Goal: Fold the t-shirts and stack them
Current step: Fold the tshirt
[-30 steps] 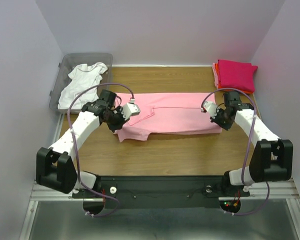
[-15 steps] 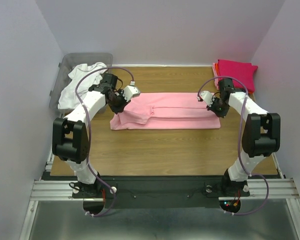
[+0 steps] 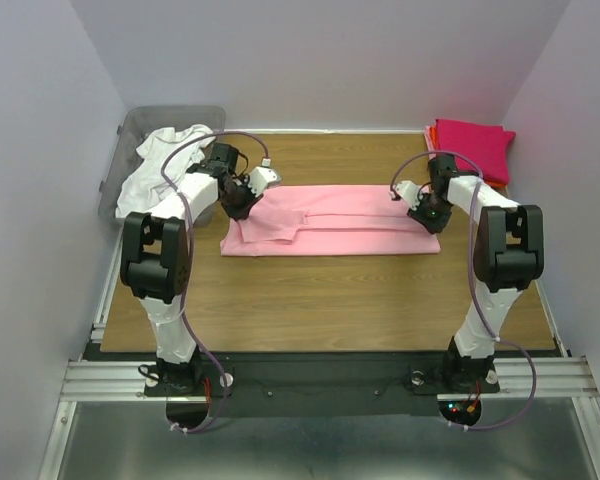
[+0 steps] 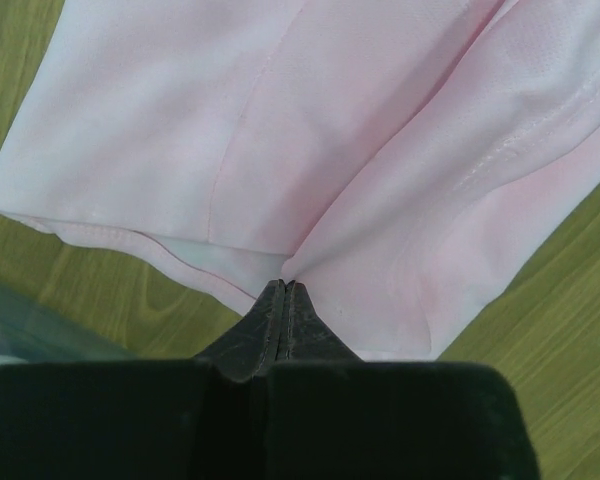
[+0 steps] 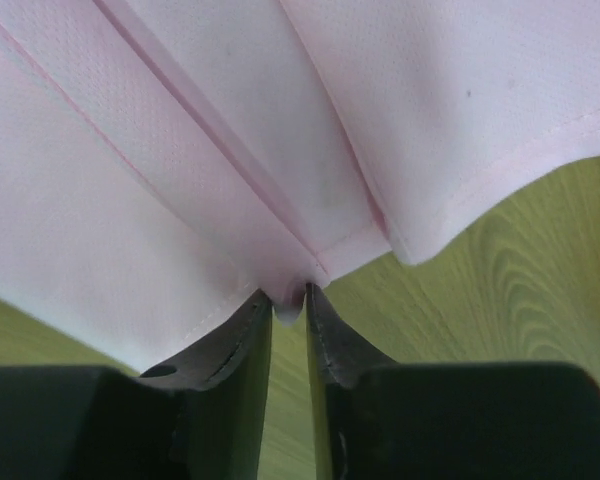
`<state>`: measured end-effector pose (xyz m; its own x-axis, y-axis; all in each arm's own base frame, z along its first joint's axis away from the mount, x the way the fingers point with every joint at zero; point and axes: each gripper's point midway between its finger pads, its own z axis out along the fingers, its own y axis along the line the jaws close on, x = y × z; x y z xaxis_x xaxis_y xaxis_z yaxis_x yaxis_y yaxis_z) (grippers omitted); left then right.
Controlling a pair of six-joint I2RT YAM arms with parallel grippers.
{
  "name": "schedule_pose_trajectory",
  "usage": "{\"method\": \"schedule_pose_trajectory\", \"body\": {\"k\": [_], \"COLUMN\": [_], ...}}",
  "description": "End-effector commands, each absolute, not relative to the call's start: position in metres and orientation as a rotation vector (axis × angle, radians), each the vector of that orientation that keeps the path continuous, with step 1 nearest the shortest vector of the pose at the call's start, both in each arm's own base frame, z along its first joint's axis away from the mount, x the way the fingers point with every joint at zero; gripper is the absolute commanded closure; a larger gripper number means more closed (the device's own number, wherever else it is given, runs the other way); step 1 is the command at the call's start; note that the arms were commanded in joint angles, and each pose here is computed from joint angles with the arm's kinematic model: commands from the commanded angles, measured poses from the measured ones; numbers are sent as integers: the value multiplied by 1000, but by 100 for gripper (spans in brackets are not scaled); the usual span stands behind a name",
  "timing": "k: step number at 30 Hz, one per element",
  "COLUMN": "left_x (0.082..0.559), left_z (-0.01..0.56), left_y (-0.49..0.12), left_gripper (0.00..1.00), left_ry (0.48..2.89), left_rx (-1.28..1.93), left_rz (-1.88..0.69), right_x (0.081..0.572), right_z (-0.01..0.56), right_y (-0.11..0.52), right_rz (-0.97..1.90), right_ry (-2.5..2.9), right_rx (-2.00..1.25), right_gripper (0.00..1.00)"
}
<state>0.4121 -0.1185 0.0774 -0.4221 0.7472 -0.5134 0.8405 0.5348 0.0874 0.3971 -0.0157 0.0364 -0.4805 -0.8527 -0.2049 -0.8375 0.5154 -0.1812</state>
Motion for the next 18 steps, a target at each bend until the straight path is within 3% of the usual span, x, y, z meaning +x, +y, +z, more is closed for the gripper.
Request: {"method": "schedule_pose_trajectory", "body": {"k": [1,2,3,6,11,18], "left_x": [438,440,443,450,428,364], "left_z": [94,93,95,110,138,103], "left_y": [-117,-117,-115,-106,-93,-83], "left_gripper": [98,90,73,59,54,48], "left_ry": [2226,2232,2245,2242,2228,2343], "left_rx": [1207,1194,1157,1057,988,990], "left_rz": [-210,-212,-206,-193,-211,-252], "right_x": [425,427,432,437,423,380], "right_z": [51,52,58,80,103,81], "right_y": [-24,-22,-21,-28,-23,-16], "right_rz": [-174,-169,-172,-185,-164,-24], "right_ry": [2460,2462,2460,2450,2443,2591], "right_rx": [-1322,-1305,-1260,-1151,-1031,-837], "right_gripper": [68,62,56,51,48,48]}}
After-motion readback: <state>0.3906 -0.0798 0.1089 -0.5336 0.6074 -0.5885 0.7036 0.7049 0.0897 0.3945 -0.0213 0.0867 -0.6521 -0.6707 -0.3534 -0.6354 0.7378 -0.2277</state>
